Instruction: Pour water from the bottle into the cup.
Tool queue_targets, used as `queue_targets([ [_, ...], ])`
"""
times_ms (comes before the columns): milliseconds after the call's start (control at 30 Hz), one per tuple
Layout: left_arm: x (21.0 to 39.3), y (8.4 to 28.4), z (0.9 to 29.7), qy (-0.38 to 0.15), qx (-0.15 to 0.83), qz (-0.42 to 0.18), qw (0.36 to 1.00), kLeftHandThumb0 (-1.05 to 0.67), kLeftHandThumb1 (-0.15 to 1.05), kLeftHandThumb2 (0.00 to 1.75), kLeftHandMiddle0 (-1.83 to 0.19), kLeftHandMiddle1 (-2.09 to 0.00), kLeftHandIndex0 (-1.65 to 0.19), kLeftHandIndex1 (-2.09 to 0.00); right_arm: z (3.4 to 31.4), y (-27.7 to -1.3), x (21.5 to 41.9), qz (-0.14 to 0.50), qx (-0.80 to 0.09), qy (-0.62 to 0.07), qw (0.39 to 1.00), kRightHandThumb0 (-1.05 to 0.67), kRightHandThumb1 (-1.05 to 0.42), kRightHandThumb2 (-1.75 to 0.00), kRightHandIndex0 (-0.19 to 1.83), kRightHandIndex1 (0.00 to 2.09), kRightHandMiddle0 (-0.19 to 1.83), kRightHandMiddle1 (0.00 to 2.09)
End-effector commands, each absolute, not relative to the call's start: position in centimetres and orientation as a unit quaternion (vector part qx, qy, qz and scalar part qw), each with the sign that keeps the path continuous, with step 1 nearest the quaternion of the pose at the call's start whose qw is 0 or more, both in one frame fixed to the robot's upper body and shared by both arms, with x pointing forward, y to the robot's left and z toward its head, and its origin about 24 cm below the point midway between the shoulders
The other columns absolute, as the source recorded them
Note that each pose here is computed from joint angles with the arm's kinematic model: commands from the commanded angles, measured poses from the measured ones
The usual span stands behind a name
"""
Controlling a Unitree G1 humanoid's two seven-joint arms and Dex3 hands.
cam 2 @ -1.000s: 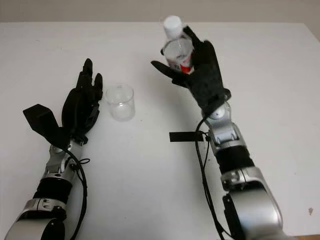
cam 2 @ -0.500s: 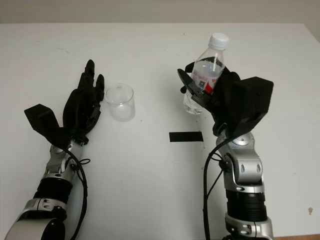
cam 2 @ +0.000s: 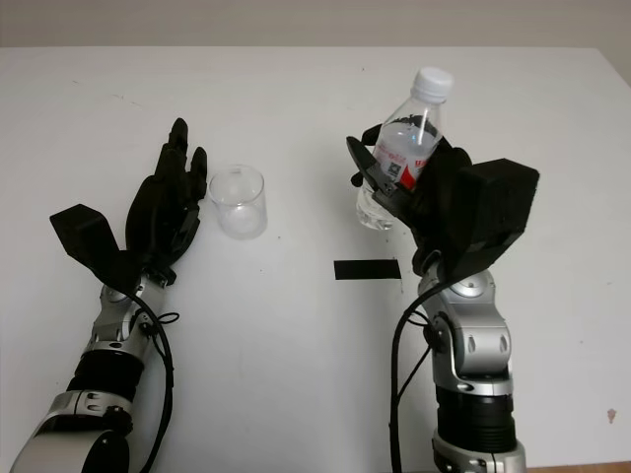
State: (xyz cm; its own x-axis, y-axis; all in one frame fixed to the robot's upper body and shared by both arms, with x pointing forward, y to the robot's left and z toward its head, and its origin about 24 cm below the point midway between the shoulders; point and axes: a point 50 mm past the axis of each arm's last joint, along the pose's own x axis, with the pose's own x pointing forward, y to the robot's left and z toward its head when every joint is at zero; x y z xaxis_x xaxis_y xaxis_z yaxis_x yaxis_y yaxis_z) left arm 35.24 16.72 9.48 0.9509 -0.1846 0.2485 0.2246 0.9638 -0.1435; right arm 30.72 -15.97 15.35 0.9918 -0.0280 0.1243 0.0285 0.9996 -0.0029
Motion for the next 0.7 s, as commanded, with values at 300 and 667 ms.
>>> queue_targets([
  [300,34.6,17.1,8.4,-0.100,-0.081,-0.110,0.986,-0.83,1.05,0.76,0.19,0.00,0.19,0.00,12.9,-15.1,28.9,0.009,0.000,-0.048,0.999,-0.47,-1.05,-0.43,1.59,2.09,1.19,2.09],
  [667,34.6,17.3,8.4,-0.098,-0.083,-0.110,0.986,-0.83,1.05,0.75,0.19,0.00,0.19,0.00,11.5,-15.2,27.1,-0.011,0.031,-0.026,0.999,-0.45,-1.05,-0.42,1.47,2.09,1.12,2.09],
])
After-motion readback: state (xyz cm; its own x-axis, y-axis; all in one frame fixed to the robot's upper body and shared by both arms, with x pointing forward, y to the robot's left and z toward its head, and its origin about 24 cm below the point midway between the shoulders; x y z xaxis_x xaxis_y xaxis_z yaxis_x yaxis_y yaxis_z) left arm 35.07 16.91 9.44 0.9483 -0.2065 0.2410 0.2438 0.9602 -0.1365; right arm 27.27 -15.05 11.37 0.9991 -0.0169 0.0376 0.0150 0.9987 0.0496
